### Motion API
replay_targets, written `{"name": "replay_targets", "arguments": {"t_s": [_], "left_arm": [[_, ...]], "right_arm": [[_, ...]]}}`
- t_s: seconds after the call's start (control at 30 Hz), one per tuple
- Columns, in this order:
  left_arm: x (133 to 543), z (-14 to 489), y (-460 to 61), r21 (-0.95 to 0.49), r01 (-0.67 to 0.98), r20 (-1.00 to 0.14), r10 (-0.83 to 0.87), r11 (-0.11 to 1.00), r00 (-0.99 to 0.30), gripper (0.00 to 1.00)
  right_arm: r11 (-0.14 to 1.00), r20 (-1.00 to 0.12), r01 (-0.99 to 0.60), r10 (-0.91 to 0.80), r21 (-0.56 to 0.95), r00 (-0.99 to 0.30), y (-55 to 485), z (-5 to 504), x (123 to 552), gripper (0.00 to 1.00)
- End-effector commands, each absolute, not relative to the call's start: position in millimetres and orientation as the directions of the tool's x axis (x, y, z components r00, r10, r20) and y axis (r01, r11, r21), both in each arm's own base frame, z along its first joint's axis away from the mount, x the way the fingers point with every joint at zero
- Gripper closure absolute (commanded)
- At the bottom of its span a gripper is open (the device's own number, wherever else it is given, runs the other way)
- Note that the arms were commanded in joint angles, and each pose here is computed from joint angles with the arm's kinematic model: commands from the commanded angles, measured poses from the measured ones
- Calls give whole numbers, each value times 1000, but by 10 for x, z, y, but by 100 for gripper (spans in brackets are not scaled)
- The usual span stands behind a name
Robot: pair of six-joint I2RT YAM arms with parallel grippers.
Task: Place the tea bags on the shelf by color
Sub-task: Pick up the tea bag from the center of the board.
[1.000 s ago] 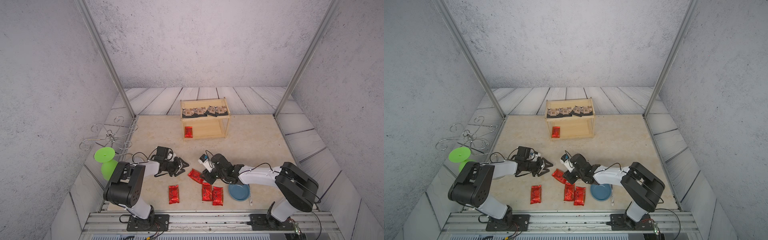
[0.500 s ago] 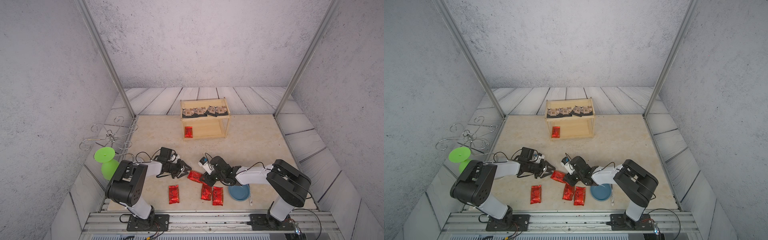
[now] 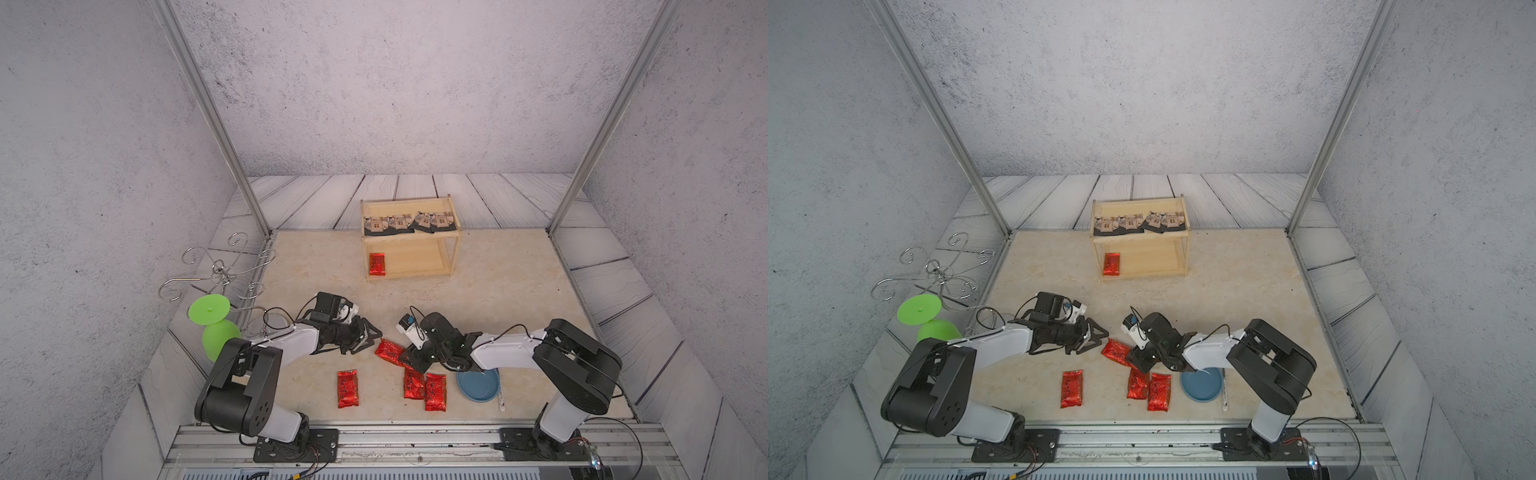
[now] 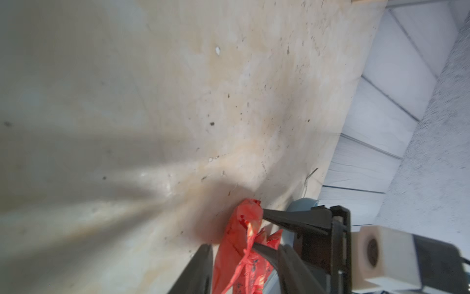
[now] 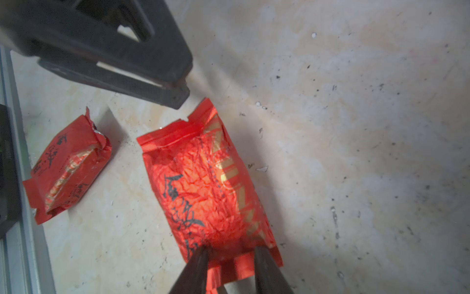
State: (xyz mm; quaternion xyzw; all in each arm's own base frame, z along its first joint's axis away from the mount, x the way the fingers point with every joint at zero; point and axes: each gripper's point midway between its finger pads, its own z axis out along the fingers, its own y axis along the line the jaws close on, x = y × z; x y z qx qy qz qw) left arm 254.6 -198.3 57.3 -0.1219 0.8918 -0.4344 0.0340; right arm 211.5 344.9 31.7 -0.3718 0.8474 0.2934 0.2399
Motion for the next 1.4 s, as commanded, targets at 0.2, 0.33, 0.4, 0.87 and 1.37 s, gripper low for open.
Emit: {"name": "replay_targets", "arguments": {"t_s": [0.2,0.33,0.4,0.87,1.37], "left_arm": [[2444,548,-1890,-710,-147,11,-198,689,-980,48],[2458,585,-1947,-723,-117,-8,-178,681,-984,48],[2467,590,-1975,-724,-107,-13,-168,682,-986,48],[2445,515,-2011,-700,-104,0,-146,706,-989,64],[2445,456,-2044,-697,-108,15,-136,709,-991,83]], "right_arm": [[560,-615,-760,-484,330,-623,3471,349,2117,64],[559,-615,-761,-484,331,-623,3477,356,2122,64],[558,-615,-761,-483,332,-623,3484,363,2128,64],[557,-608,-759,-487,338,-628,3503,345,2125,64],[559,-605,-753,-481,347,-635,3501,327,2129,64]]}}
